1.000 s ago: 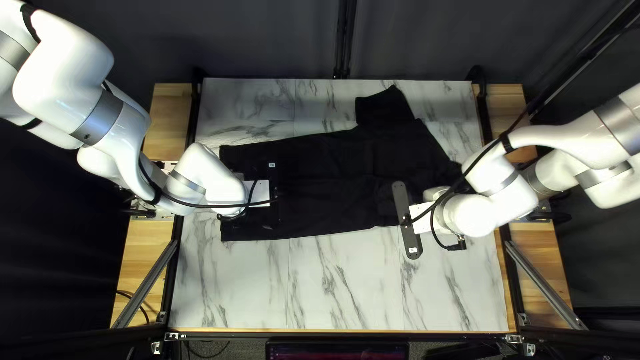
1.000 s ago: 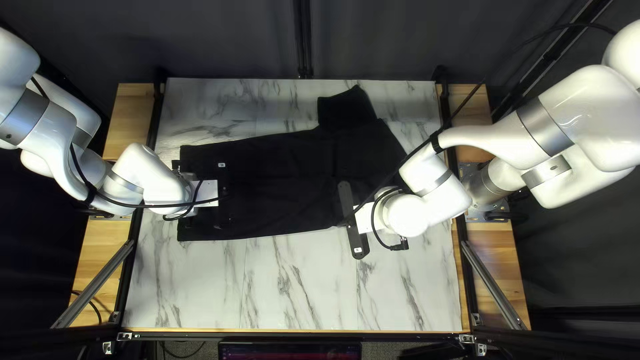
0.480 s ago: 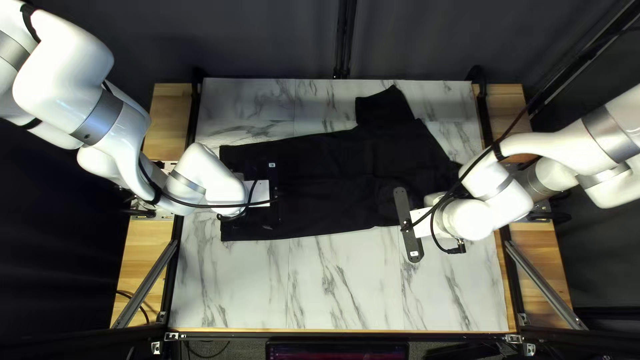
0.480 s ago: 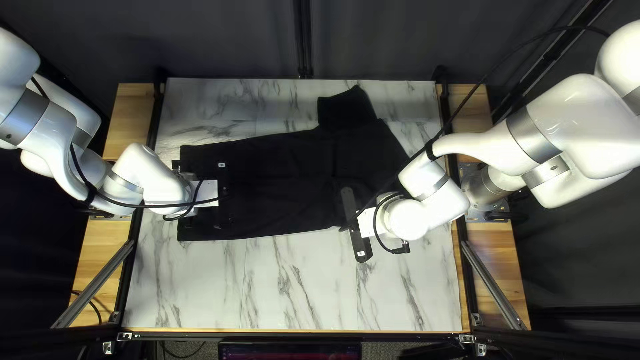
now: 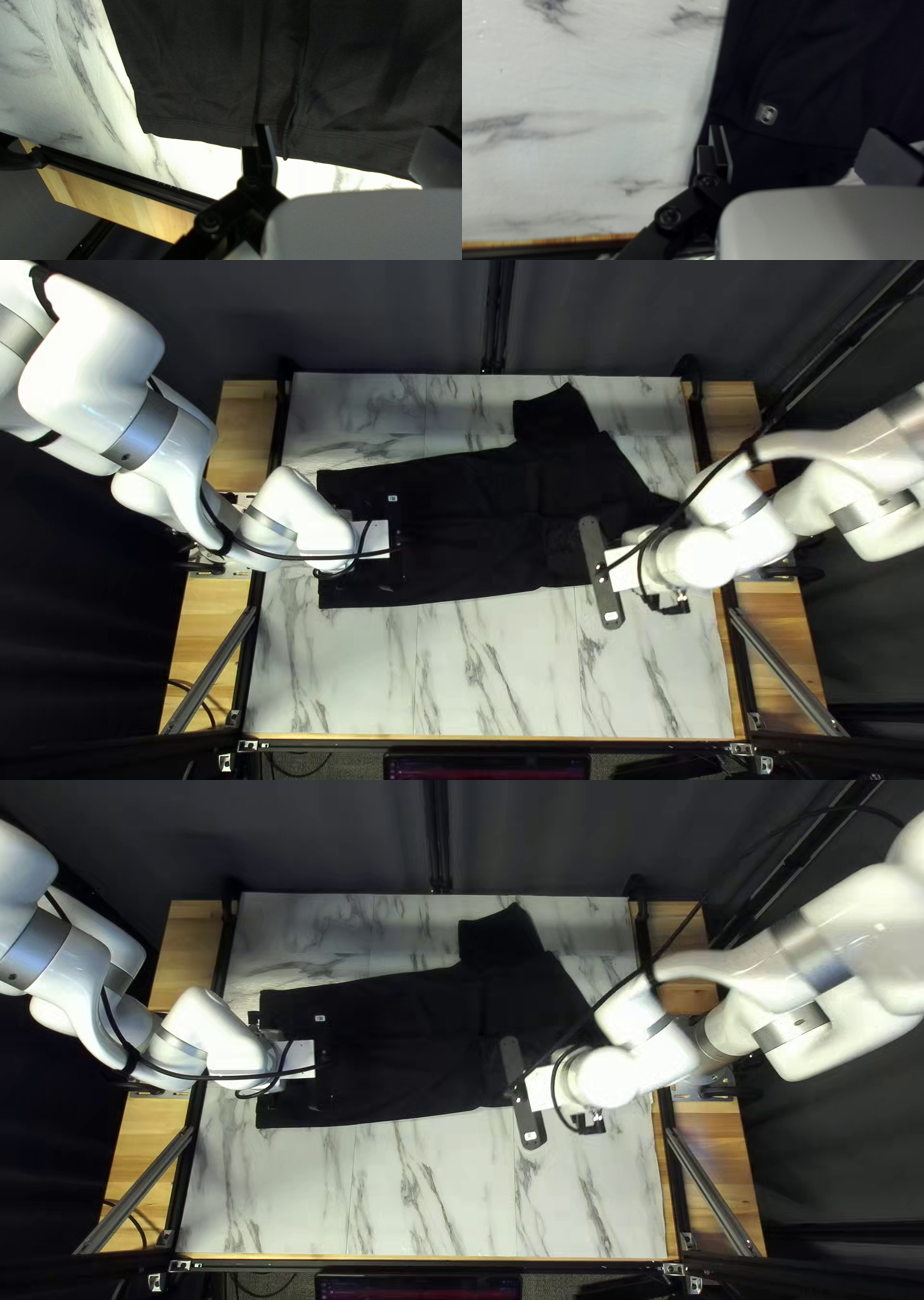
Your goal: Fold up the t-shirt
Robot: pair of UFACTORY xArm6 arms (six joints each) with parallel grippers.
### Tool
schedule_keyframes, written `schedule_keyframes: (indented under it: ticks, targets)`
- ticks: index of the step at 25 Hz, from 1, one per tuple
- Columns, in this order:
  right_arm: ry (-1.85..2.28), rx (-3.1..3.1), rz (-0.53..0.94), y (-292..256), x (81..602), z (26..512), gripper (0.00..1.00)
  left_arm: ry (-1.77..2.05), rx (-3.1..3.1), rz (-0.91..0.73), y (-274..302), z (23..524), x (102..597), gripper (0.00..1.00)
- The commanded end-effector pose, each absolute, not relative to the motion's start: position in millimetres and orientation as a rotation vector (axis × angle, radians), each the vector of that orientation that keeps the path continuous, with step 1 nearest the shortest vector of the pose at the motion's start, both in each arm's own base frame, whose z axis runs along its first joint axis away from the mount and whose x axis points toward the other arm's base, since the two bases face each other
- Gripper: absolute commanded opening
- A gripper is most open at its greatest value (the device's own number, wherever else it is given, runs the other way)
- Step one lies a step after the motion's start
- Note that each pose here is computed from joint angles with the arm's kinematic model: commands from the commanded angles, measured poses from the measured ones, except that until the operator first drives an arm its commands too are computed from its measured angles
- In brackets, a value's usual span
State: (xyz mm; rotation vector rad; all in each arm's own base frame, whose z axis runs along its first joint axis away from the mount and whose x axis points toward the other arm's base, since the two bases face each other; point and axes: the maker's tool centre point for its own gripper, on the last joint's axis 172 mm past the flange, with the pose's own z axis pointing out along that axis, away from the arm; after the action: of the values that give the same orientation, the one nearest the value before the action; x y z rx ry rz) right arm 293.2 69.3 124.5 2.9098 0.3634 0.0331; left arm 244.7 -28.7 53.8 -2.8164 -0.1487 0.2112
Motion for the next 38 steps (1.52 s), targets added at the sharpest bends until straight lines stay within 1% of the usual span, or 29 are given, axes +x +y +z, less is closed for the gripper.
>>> schedule_keyframes:
  ticks: [1, 3, 7, 9, 13, 38]
  targets:
    - [0.379, 2.997, 0.073, 46.8, 276.9, 174.8, 1.00, -0.149, -2.816, 0.211, -28.7, 53.8, 244.7, 1.00]
    - [0.402, 3.054, 0.130, 37.7, 269.6, 211.0, 1.00, -0.149, -2.816, 0.211, -28.7, 53.8, 244.7, 1.00]
    - [0.407, 3.159, 0.247, 30.6, 254.4, 264.2, 1.00, -0.149, -2.816, 0.211, -28.7, 53.8, 244.7, 1.00]
    - [0.380, 3.188, 0.275, 31.7, 248.8, 285.0, 1.00, -0.149, -2.816, 0.211, -28.7, 53.8, 244.7, 1.00]
    - [0.302, 3.196, 0.276, 37.2, 245.0, 316.3, 1.00, -0.149, -2.816, 0.211, -28.7, 53.8, 244.7, 1.00]
    - [0.286, 3.196, 0.274, 38.2, 244.8, 318.1, 1.00, -0.160, -2.827, 0.221, -27.4, 50.0, 245.5, 1.00]
